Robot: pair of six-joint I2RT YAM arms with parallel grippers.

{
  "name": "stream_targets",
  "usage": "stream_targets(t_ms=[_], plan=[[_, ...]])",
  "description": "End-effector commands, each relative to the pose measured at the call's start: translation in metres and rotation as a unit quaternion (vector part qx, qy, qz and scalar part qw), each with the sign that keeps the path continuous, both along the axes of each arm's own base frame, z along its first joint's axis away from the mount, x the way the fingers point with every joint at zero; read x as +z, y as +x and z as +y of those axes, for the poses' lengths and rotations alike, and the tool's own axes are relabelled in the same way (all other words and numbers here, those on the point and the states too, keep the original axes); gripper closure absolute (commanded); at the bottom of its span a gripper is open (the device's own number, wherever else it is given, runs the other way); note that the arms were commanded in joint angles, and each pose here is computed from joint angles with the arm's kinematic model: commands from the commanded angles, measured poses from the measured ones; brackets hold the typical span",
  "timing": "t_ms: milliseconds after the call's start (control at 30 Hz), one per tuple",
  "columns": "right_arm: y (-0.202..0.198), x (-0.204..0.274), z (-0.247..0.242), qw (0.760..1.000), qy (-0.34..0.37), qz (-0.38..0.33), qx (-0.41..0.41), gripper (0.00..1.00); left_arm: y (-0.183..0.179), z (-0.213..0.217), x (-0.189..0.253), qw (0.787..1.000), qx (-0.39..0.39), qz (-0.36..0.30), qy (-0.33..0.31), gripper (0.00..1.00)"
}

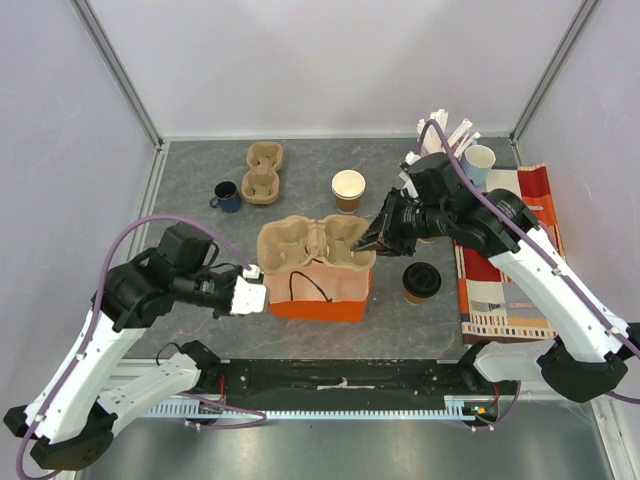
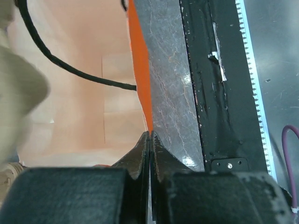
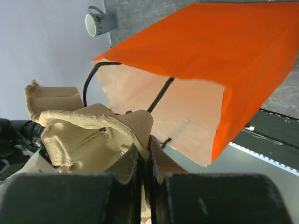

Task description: Pack the takeout coffee

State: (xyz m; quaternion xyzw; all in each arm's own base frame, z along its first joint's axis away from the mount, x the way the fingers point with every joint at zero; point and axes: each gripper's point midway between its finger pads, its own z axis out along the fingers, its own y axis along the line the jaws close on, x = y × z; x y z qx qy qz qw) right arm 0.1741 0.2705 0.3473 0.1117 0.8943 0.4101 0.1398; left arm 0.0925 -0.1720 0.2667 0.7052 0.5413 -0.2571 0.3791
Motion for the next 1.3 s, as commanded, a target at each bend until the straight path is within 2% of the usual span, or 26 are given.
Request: stream_targets(t_ms=[0,133,267,333,400,600,800,1033,1133,1267], plan=[[-0.001,-0.003,-0.009,0.999,-0.023,-0.024,-0.008,1.00,0.000,-0.004,0.006,1.000,-0.008,-0.008,-0.009,0.98],[0.000,0.000,-0.012,0.999,-0.030,-0.031,-0.017,1.00,-0.007,-0.006,0.008,1.000,-0.005,0.016,-0.019,0.98],[-0.005,-0.007,-0.027,0.996,-0.081,-0.038,-0.026,1.00,-0.008,-0.010,0.012,0.998,0.019,0.048,-0.029,0.98],[-0.002,0.006,-0.031,0.995,-0.072,-0.063,-0.038,1.00,-0.005,-0.012,0.015,0.997,0.035,0.058,-0.034,0.98],[0.003,0.036,-0.027,0.994,-0.034,-0.096,-0.046,1.00,-0.003,-0.015,0.017,0.995,0.053,0.081,-0.036,0.98],[-0.010,0.074,0.004,0.993,0.021,-0.111,0.019,1.00,0.001,-0.015,0.020,0.993,0.073,0.080,-0.045,0.98],[-0.028,0.025,-0.020,0.997,-0.043,-0.065,0.020,1.00,0.001,-0.013,0.021,0.994,0.073,0.066,-0.046,0.98],[-0.026,0.002,-0.022,0.996,-0.062,-0.058,0.020,1.00,-0.010,-0.005,0.016,0.997,0.043,0.048,-0.037,0.98],[-0.023,-0.001,-0.015,0.996,-0.055,-0.057,0.026,1.00,-0.014,-0.002,0.011,0.998,0.028,0.040,-0.030,0.98],[-0.019,0.022,0.005,0.996,-0.013,-0.069,0.047,1.00,-0.017,0.002,0.009,0.999,0.011,0.022,-0.025,0.98]])
